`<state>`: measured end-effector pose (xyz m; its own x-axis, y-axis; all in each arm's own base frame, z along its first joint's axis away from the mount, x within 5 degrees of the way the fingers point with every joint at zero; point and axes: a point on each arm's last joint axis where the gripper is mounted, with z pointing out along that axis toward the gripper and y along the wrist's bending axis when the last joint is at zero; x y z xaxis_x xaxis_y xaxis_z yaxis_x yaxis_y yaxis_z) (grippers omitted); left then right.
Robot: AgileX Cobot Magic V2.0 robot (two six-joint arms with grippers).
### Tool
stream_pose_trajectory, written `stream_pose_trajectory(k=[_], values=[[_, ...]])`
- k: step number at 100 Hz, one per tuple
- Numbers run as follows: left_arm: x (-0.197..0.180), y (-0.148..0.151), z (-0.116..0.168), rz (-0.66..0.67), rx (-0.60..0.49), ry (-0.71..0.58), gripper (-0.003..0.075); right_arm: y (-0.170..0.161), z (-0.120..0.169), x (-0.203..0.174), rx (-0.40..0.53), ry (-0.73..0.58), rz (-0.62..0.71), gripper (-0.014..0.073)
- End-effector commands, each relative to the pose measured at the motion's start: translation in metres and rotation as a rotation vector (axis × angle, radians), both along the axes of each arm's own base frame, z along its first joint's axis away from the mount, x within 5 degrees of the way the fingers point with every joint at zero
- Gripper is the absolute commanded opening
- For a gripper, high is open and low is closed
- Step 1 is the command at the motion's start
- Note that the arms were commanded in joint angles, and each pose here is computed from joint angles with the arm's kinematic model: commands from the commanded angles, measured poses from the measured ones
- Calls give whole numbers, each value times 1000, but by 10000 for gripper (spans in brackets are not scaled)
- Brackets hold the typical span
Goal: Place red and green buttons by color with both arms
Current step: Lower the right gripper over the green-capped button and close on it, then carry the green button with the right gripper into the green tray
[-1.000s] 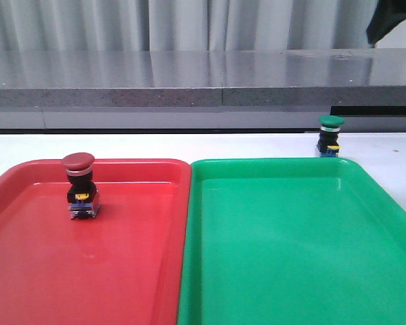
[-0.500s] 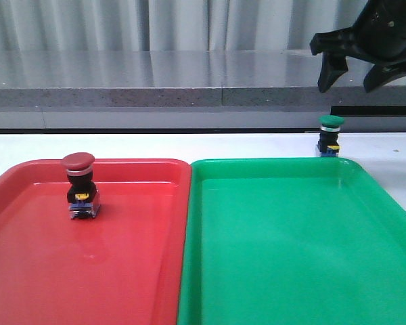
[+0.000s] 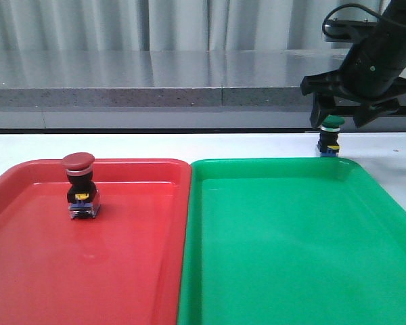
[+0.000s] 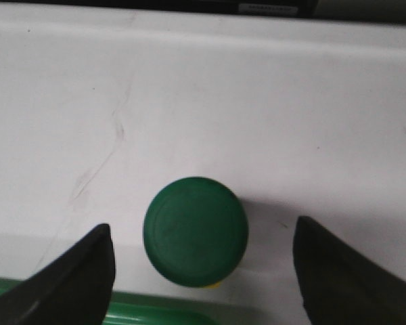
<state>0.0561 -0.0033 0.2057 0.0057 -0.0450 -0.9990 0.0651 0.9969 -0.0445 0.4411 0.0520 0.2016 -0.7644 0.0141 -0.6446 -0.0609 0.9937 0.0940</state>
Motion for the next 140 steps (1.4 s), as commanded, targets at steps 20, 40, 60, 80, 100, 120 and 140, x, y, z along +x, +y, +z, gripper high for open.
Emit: stream_pose_trajectory(k=[20, 40, 60, 80, 100, 120, 140], values=[[-2, -1, 1, -8, -6, -90, -19, 1, 28, 10, 2, -160, 1, 536], [-2, -1, 1, -8, -6, -90, -19, 1, 24, 12, 2, -163, -1, 497], [-2, -1, 1, -8, -6, -90, -19, 1, 27, 13, 4, -195, -4, 497], [-2, -1, 1, -8, -6, -90, -19, 1, 27, 13, 4, -194, -4, 356], [-2, -1, 1, -8, -6, -90, -19, 1, 28, 13, 1, -200, -2, 305], [-2, -1, 1, -8, -6, -90, -19, -1, 48, 8, -25, -247, 14, 305], [-2, -1, 1, -8, -6, -90, -19, 0, 83, -8, -21, -274, 21, 305]])
